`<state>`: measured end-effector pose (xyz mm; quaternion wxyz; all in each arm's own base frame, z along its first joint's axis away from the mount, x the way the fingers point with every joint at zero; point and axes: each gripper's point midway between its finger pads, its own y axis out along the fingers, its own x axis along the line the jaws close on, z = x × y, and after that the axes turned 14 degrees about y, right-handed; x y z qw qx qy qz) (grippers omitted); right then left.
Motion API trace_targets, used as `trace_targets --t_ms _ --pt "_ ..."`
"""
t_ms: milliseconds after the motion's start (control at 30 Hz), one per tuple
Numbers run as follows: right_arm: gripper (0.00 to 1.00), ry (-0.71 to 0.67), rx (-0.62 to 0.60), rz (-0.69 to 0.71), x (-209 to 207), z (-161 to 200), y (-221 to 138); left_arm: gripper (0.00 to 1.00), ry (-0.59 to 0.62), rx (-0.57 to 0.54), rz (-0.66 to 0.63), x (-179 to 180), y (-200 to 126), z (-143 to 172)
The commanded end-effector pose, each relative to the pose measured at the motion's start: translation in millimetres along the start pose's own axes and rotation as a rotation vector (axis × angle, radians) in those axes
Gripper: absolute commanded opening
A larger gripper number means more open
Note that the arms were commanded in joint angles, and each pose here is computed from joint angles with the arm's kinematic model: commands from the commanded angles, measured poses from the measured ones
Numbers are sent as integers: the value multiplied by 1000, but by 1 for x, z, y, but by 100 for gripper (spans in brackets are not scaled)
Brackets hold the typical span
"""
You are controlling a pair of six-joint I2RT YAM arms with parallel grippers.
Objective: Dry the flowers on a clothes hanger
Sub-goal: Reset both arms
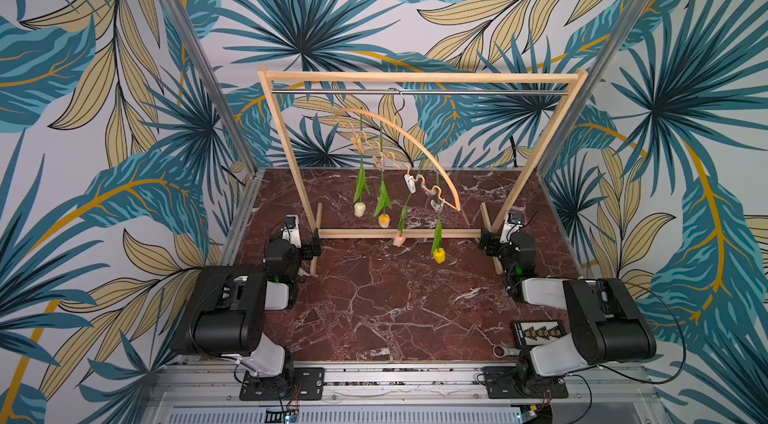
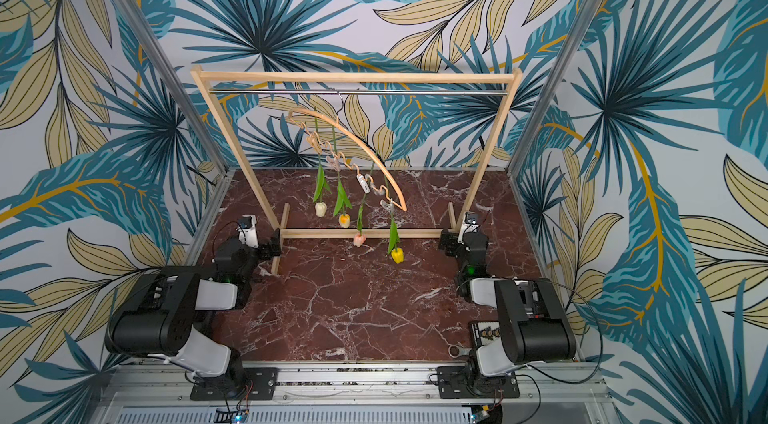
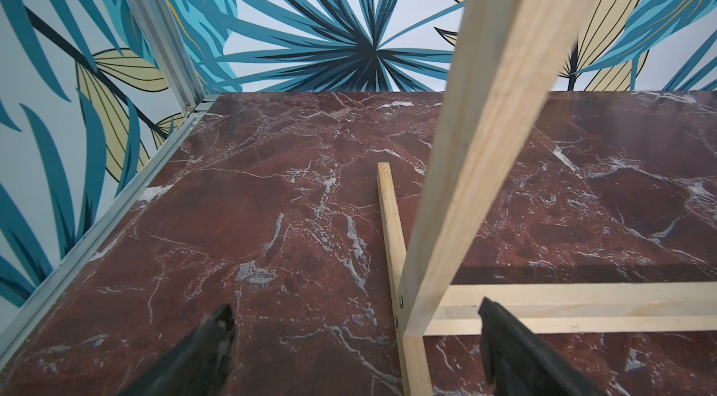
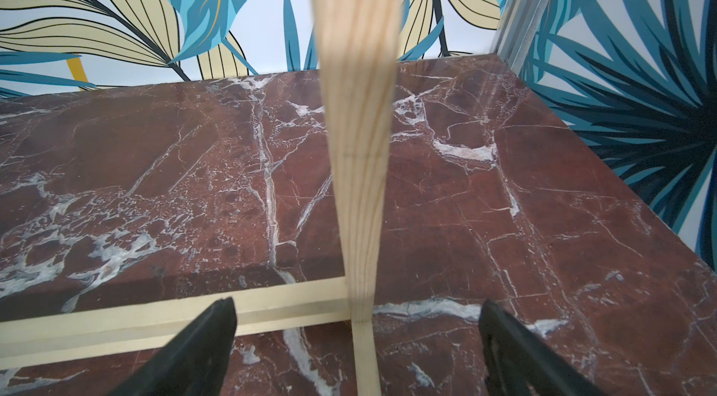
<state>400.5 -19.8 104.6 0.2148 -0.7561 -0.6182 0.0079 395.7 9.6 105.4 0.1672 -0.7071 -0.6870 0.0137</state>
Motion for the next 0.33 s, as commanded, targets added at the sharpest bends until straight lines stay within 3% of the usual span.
trace_targets --t_ms 0,300 --pt "100 -8 -20 -15 2 -4 -2 100 10 -32 -13 4 5 -13" --pt "100 -13 -17 -20 3 -4 -2 100 10 -31 -13 4 5 -13"
